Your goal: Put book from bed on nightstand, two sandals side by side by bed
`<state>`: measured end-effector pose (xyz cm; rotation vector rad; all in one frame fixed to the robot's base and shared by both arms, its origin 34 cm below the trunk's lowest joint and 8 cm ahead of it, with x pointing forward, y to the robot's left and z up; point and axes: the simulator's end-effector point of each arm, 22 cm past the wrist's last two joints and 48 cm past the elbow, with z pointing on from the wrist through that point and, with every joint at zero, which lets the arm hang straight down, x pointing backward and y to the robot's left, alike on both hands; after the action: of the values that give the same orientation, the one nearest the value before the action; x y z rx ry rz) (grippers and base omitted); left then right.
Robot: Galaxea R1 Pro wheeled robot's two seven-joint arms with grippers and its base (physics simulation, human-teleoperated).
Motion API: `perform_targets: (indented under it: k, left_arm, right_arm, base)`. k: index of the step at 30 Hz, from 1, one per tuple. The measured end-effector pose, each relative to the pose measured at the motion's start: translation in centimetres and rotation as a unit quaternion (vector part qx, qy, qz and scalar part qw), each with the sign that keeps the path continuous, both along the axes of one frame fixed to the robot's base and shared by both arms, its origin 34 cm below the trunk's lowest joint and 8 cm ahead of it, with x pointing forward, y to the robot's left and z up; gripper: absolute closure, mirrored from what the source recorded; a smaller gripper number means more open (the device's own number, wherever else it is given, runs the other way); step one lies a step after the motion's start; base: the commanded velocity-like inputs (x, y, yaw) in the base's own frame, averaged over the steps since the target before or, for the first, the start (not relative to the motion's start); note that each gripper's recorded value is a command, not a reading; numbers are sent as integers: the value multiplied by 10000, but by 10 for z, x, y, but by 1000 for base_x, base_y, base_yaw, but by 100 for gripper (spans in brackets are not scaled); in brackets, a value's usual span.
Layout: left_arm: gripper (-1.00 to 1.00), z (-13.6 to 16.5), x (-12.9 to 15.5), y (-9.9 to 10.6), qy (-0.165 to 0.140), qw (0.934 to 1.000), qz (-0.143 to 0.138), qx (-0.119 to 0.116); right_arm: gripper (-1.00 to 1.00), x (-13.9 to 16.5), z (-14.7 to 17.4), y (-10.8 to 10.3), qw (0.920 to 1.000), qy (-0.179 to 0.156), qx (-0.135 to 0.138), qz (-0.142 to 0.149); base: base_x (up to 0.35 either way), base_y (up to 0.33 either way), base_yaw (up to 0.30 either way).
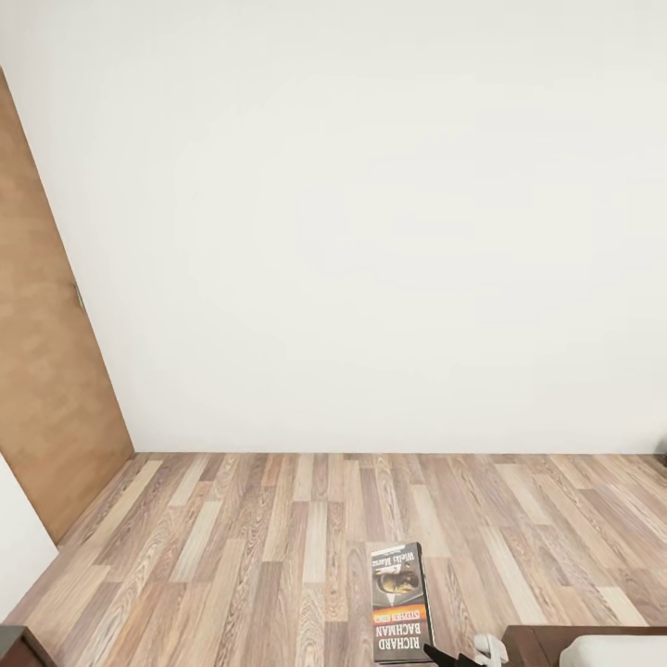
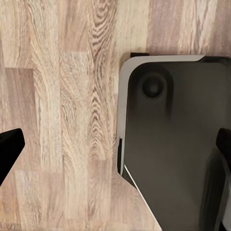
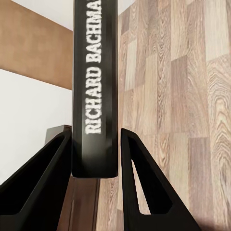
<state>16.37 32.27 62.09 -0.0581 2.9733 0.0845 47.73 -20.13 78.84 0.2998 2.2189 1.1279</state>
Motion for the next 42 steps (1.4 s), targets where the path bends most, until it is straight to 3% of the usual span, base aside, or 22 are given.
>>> perform_targets:
  k: [10, 26, 42]
  left_arm:
    - [-100, 2, -1, 0, 0, 10000, -2, 1]
    - [-100, 2, -1, 0, 0, 10000, -2, 0]
    - [-100, 2, -1, 0, 3, 10000, 4, -7]
  right_arm:
    - [100, -1, 2, 0, 10000, -1, 7, -5]
    - [100, -1, 3, 0, 10000, -7, 21, 1]
    - [100, -1, 2, 0, 10000, -2, 13, 0]
  base:
    - [0, 0, -41]
    - [0, 0, -196]
    - [0, 0, -24]
